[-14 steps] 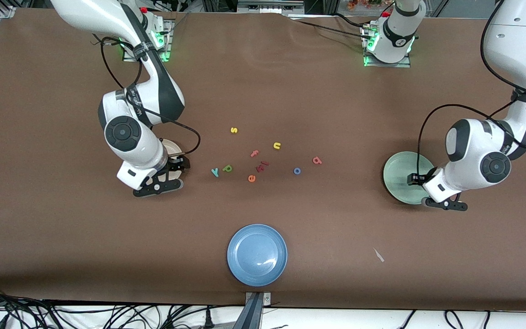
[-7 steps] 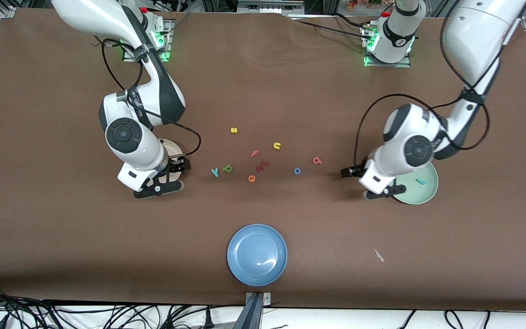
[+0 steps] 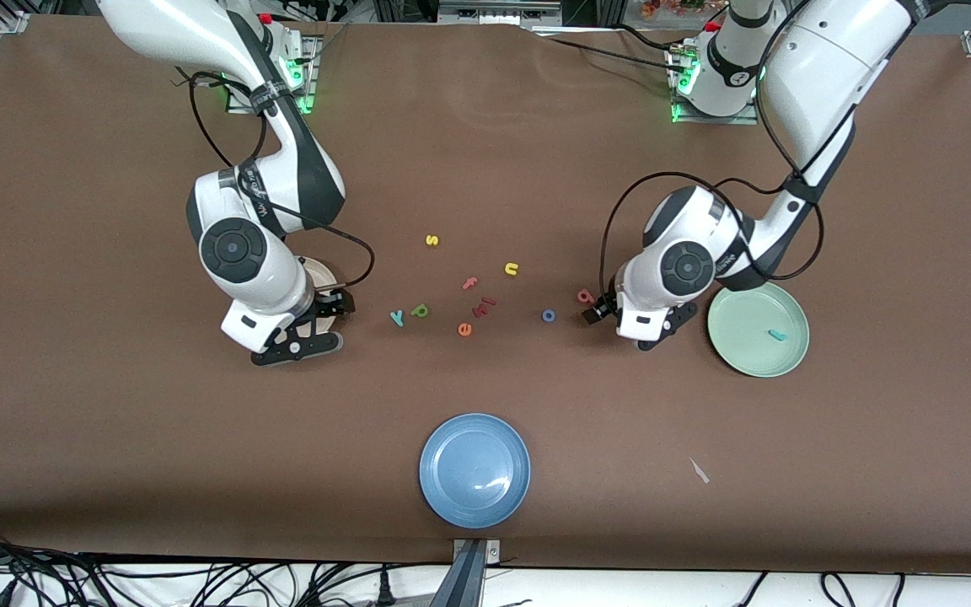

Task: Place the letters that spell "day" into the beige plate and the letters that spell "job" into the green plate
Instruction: 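Grasp the cyan y with the right gripper while the left gripper grasps pink b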

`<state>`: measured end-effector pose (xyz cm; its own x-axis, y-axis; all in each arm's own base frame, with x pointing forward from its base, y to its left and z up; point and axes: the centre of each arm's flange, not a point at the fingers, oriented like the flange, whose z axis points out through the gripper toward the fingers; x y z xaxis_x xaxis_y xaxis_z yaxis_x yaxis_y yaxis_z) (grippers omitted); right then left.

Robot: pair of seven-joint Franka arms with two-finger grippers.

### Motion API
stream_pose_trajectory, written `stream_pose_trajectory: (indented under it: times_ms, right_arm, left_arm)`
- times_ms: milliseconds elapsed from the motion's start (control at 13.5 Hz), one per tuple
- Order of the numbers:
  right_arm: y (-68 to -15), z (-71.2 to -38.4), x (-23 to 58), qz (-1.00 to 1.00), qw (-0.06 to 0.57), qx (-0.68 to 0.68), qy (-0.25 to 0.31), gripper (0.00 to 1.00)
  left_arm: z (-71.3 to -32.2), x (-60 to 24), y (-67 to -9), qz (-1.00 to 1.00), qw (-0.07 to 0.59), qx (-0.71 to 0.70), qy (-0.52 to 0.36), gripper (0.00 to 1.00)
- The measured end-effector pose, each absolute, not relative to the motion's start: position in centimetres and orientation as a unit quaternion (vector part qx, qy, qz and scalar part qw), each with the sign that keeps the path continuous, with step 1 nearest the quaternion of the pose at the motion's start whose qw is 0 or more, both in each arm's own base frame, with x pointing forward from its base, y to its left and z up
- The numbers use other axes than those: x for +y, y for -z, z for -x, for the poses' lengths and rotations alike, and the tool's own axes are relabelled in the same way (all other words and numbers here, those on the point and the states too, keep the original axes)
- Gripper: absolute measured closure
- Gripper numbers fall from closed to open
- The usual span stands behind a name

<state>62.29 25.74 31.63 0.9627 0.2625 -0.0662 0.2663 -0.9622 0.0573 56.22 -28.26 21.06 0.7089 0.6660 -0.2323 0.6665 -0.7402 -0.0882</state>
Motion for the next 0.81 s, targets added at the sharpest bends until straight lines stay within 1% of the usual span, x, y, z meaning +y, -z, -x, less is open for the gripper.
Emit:
stream_pose_trajectory:
  times_ms: [148, 296, 370, 444, 518, 592, 814]
  right_arm:
    - [-30.7, -61.7, 27.2, -0.988, 0.03, 0.145, 0.035, 0.0]
    - [-29.5, -61.4, 28.6, -0.987, 0.025, 0.155, 0.034, 0.02]
    - [-28.8, -61.1, 29.4, -0.986, 0.022, 0.16, 0.033, 0.06]
    - [-28.2, -60.9, 29.9, -0.986, 0.017, 0.16, 0.037, 0.16]
    - [-27.5, -60.7, 30.4, -0.987, 0.005, 0.155, 0.045, 0.3]
    - [-26.9, -60.3, 30.9, -0.987, -0.006, 0.15, 0.052, 0.35]
    - [-24.7, -59.5, 32.8, -0.986, -0.014, 0.157, 0.055, 0.35]
  left_arm:
    - [-55.2, -30.1, -20.1, -0.91, -0.005, 0.394, 0.129, 0.0]
    - [-55.1, -31.1, -18.8, -0.901, 0.01, 0.415, 0.124, 0.0]
    - [-55.2, -31.1, -18.1, -0.899, 0.018, 0.421, 0.122, 0.0]
    - [-55.4, -30.9, -17.6, -0.898, 0.021, 0.422, 0.12, 0.07]
    - [-55.5, -30.7, -17.2, -0.902, 0.018, 0.417, 0.112, 0.17]
    - [-55.7, -30.4, -17.1, -0.905, 0.014, 0.412, 0.103, 0.17]
    - [-56.0, -30.0, -17.2, -0.906, 0.011, 0.411, 0.095, 0.19]
